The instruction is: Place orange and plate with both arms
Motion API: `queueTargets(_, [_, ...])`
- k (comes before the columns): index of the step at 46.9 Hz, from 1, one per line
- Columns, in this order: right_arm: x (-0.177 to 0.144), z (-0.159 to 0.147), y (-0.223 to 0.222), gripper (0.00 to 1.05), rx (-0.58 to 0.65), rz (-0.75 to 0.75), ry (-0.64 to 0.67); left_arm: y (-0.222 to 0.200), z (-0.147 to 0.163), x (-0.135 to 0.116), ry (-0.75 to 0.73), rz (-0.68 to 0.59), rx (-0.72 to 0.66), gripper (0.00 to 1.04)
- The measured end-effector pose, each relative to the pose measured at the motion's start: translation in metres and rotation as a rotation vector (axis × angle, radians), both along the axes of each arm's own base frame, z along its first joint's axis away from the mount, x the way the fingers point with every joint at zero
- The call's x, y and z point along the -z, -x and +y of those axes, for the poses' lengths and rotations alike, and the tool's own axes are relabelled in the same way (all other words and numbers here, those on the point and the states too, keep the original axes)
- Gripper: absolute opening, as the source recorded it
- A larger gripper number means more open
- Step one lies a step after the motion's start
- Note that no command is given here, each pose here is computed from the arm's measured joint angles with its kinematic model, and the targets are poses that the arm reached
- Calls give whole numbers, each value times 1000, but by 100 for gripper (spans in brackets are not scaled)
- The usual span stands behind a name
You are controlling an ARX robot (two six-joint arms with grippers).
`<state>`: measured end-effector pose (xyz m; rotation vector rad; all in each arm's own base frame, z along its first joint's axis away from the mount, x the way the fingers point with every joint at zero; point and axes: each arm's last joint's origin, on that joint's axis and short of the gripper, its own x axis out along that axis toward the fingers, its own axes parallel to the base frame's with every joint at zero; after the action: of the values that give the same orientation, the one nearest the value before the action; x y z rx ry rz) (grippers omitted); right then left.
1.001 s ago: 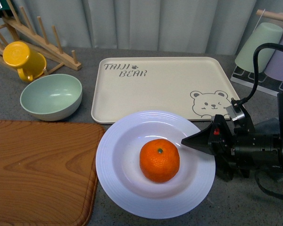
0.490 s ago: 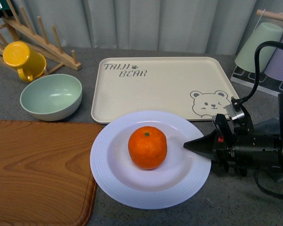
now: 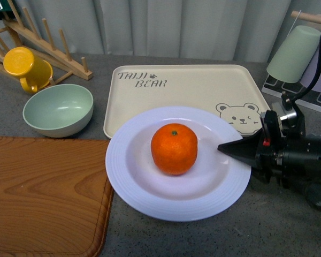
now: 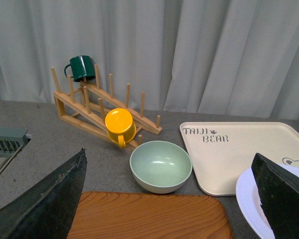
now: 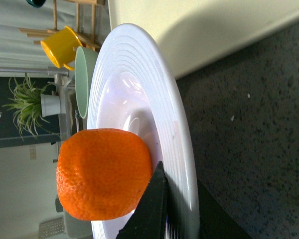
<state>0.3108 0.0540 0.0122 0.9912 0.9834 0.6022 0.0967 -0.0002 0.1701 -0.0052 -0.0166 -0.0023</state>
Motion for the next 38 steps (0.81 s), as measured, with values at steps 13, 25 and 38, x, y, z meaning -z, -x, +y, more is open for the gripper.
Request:
queueTargets(13, [-16,-11,-56,3,60,-64,6,0,0,0,0,0,0,98])
queueTargets(25, [-7,-10,-103,3,92,-58,33,0,0,0,0,0,0,98])
queueTargets(38, [6,7,-148,3,99,-47,65,0,0,0,0,0,0,98])
